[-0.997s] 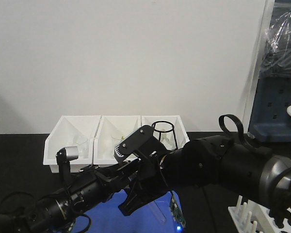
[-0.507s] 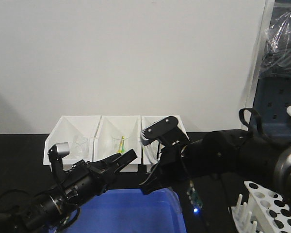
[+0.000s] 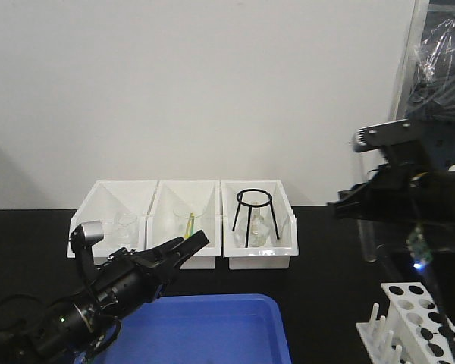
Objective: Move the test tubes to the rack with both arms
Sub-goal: 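Carry the test tube with the right gripper above the white rack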
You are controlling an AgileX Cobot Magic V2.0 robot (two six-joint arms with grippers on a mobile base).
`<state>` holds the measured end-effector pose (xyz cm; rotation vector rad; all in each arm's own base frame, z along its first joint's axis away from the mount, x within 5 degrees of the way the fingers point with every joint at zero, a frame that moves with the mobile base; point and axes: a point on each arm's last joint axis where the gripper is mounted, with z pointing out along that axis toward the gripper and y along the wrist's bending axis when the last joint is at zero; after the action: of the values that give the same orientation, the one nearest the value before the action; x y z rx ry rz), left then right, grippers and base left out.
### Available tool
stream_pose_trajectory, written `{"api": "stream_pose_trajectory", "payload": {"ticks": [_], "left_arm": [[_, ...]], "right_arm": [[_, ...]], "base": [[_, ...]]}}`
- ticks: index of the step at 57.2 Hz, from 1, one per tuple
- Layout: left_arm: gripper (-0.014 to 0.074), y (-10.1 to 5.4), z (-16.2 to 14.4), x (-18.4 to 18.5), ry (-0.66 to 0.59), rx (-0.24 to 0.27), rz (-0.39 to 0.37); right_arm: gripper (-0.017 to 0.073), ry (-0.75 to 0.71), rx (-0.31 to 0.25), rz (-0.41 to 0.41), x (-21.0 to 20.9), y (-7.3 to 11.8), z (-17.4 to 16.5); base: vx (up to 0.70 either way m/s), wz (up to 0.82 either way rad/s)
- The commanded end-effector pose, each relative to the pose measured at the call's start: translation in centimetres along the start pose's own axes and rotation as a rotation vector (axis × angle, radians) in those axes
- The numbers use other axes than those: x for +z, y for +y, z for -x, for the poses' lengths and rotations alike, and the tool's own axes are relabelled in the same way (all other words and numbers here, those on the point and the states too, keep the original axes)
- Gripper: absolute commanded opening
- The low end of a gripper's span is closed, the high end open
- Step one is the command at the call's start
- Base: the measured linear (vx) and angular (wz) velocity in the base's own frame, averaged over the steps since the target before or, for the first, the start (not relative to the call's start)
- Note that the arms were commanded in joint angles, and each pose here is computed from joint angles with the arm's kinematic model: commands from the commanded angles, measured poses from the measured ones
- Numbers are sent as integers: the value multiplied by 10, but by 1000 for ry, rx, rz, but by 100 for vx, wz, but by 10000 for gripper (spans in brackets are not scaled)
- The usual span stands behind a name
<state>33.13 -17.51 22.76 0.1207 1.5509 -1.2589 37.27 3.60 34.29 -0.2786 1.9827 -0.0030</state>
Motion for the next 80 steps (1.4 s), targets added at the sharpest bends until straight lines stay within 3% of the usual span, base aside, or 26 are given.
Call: {"api": "stream_pose_trajectory", "payload": {"ticks": [1, 10, 15, 21, 25, 31, 38, 80], "left_arm": [[556, -21, 23, 1, -105, 13, -95], [556, -21, 23, 1, -106, 12, -94], [556, -21, 23, 1, -106, 13, -94], [556, -21, 23, 1, -105, 13, -94], [556, -21, 23, 1, -106, 15, -94], [556, -21, 23, 1, -106, 17, -94], [556, -21, 23, 1, -106, 17, -94], [556, -20, 23, 1, -103, 19, -89]], "right_arm": [[-9, -226, 36, -126, -37, -23, 14], [-7, -344, 49, -238, -53, -28, -31], [-7, -341, 65, -250, -50, -23, -56], [-7, -361, 134, -259, -48, -20, -81], [-7, -412, 128, -268, -51, -19, -89], [-7, -434, 86, -242, -52, -13, -98], [-7, -425, 123, -210, -52, -10, -104], [-7, -323, 104, -191, -23, -8, -130]], "base": [[0, 0], [0, 0], [0, 0], [0, 0], [0, 0], [0, 0], [0, 0], [0, 0]]}}
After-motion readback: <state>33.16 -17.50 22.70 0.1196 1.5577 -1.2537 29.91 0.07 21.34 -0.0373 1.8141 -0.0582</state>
